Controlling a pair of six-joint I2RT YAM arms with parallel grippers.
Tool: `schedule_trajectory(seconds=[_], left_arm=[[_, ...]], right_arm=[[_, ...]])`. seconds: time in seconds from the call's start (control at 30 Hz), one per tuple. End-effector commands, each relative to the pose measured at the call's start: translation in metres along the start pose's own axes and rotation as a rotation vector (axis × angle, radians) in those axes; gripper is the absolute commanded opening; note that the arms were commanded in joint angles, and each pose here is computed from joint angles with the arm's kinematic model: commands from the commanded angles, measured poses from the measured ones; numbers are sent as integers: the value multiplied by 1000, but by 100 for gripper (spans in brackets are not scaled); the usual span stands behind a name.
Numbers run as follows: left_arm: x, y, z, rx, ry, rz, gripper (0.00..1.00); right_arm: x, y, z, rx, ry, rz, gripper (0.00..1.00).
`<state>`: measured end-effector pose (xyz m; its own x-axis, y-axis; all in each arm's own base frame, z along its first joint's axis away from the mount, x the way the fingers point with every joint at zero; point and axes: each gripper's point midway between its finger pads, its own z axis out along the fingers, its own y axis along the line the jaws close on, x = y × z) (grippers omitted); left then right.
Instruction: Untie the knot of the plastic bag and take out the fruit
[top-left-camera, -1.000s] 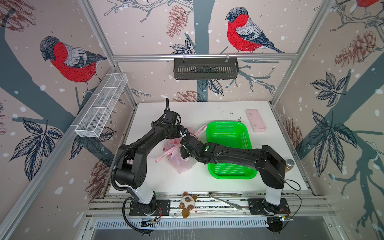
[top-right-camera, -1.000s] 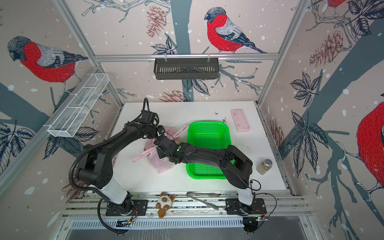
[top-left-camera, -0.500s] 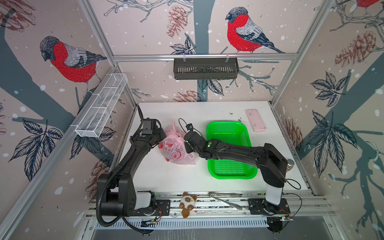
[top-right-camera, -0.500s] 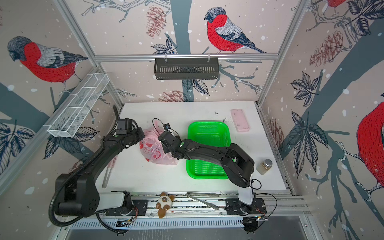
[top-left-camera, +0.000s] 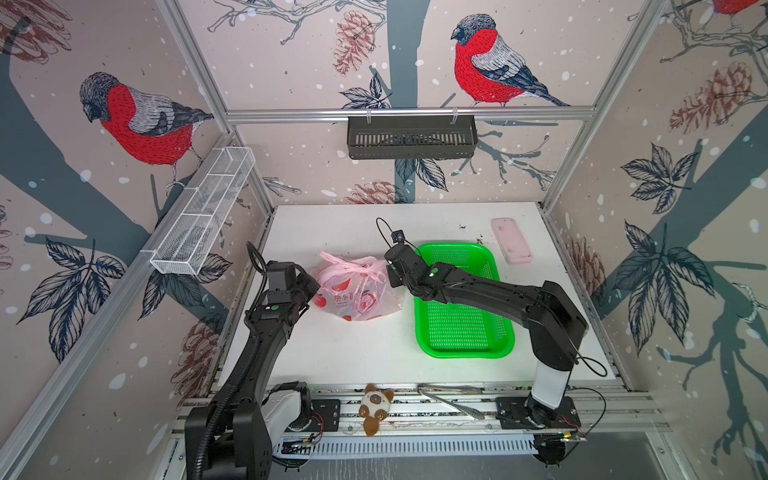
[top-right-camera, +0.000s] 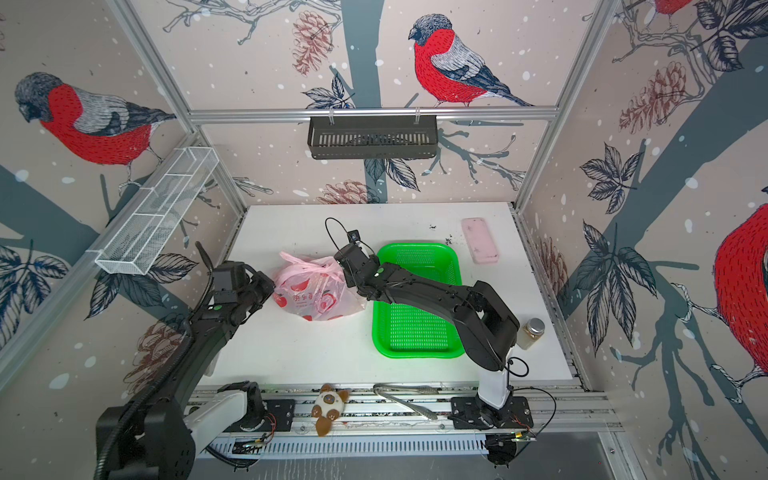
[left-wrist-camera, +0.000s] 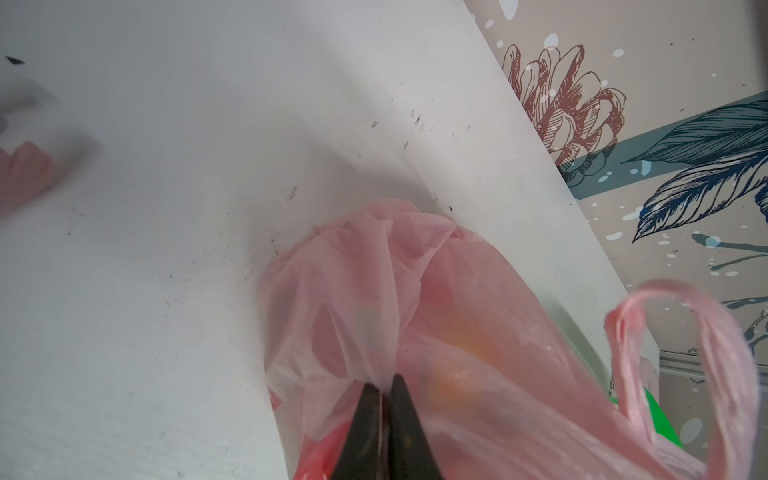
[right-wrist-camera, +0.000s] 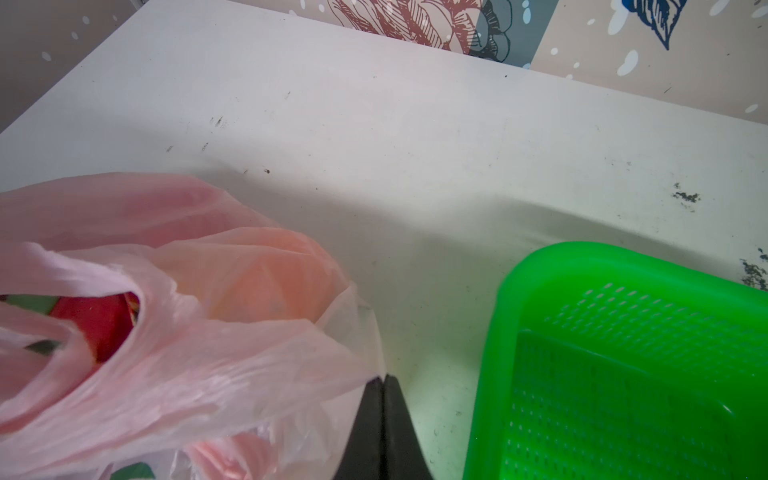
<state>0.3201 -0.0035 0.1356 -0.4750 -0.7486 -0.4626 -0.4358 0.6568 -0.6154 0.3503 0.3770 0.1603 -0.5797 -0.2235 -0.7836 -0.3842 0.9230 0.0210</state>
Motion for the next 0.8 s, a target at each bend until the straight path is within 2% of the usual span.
schedule_trajectory(seconds=[0.0, 0.13, 0.3, 0.5, 0.77], left_arm=[[-3, -24, -5, 119, 1, -4, 34], [-7, -31, -14, 115, 11, 42, 56], [-16, -40, -28, 115, -17, 117, 69], [-12, -51, -26, 155, 36, 143, 79], [-11, -45, -21, 133, 34, 149, 80]], right_arm=[[-13, 14, -10, -35, -38, -33, 21], [-18, 37, -27, -54, -71, -95, 39], [-21, 60, -47, -50, -102, -155, 54], [-24, 77, -50, -54, -125, -231, 64], [-26, 101, -31, -100, -98, -393, 68]])
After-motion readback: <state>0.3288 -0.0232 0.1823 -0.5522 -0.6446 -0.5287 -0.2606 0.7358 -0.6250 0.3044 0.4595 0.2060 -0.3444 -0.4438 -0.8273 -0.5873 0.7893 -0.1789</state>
